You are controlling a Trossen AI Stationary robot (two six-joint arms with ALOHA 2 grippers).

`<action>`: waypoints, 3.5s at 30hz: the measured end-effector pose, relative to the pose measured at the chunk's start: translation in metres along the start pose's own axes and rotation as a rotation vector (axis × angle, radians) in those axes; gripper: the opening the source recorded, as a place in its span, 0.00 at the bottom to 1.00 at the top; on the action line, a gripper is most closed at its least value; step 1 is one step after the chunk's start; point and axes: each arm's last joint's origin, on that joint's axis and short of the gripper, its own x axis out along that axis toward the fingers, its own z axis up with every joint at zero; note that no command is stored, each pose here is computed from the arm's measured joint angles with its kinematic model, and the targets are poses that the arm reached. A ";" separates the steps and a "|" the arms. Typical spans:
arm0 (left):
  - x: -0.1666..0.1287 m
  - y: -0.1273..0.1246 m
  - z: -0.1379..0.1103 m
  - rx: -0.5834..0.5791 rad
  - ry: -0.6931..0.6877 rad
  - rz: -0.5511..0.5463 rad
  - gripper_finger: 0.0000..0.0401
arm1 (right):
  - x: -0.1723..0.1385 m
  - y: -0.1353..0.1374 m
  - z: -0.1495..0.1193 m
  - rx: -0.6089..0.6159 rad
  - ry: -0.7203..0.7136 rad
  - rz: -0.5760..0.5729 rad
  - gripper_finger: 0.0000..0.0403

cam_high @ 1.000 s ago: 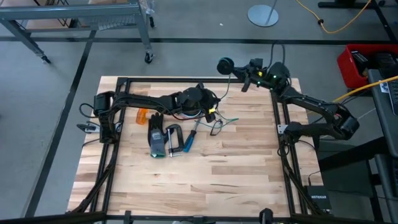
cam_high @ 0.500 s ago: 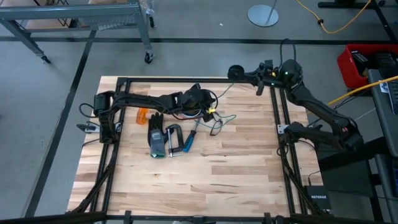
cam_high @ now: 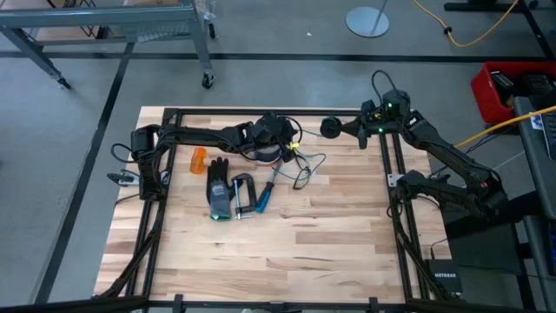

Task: Coil cords
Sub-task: Coil the wire in the cable spool

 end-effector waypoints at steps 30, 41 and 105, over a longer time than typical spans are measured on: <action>0.000 0.008 0.019 -0.216 -0.196 -0.044 0.00 | 0.062 0.019 -0.010 -0.219 0.111 -0.326 0.00; 0.004 0.021 0.015 -0.193 -0.165 -0.013 0.00 | 0.075 0.029 -0.025 -0.317 0.242 -0.338 0.00; -0.006 -0.012 0.011 -0.039 -0.095 -0.043 0.04 | 0.055 0.026 0.036 -0.107 -0.382 -0.151 0.00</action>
